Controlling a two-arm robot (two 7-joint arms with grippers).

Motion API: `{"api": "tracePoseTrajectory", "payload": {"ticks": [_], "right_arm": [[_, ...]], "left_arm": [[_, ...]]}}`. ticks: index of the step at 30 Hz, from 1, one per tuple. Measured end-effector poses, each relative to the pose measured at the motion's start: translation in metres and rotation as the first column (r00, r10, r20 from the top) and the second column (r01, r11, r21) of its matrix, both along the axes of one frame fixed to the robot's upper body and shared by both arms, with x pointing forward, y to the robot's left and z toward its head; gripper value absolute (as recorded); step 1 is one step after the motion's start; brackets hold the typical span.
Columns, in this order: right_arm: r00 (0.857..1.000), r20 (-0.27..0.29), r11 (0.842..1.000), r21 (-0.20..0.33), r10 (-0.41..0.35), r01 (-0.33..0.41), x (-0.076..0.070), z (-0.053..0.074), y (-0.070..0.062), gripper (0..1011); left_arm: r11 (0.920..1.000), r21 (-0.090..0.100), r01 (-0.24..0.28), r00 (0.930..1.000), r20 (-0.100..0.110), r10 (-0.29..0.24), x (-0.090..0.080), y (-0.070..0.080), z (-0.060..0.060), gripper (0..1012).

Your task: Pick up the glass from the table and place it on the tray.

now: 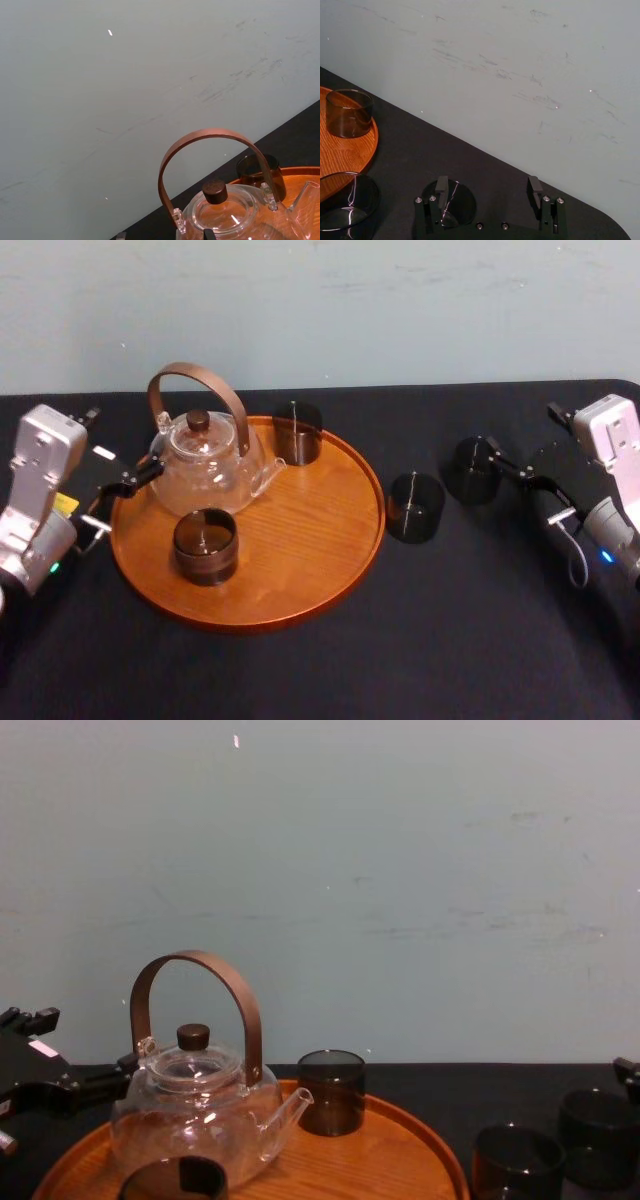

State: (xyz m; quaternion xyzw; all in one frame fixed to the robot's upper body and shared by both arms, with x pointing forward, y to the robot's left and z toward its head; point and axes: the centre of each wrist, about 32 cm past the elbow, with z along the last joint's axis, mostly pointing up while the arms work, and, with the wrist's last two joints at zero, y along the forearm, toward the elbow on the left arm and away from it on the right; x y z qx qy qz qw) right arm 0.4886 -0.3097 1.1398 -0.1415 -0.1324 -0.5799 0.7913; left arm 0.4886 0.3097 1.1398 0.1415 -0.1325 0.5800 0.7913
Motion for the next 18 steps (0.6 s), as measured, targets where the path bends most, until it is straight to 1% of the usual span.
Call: {"api": "tracePoseTrajectory", "payload": {"ticks": [18], "right_arm": [[1.0, 0.0, 1.0, 0.0, 0.0, 0.0, 0.0, 0.0, 0.0, 1002]], "left_arm": [[1.0, 0.0, 0.0, 1.0, 0.0, 0.0, 0.0, 0.0, 0.0, 1001]]}}
